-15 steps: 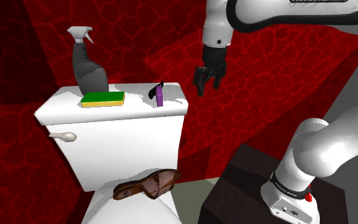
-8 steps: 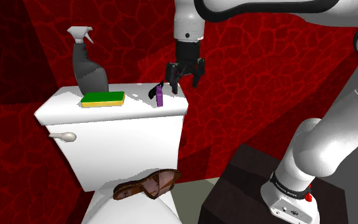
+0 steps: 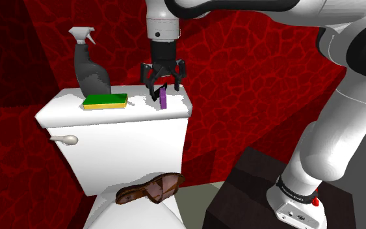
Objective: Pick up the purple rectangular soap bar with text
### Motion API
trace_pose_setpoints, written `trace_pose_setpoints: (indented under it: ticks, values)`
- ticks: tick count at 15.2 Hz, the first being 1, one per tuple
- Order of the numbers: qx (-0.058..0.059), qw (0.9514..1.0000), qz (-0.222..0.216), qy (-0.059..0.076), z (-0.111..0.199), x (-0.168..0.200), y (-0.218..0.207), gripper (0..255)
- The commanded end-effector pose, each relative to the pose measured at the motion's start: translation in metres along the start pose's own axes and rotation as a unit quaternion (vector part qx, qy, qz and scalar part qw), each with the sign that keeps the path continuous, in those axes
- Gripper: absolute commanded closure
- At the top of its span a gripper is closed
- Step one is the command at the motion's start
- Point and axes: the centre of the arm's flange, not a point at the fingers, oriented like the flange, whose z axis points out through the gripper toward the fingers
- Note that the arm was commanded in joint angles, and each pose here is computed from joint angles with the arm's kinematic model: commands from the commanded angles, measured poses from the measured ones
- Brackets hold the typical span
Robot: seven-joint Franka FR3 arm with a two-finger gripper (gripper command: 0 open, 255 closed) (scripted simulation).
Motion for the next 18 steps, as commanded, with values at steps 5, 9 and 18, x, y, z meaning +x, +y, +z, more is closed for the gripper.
trace_pose_setpoints:
  ticks: [5, 9, 18]
  values:
    - [0.000, 1.0000, 0.002, 0.000, 0.029, 0.001, -0.002, 0]
    - [0.000, 1.0000, 0.002, 0.000, 0.032, 0.002, -0.002, 255]
    - [0.000, 1.0000, 0.002, 0.000, 0.027, 0.001, -0.002, 255]
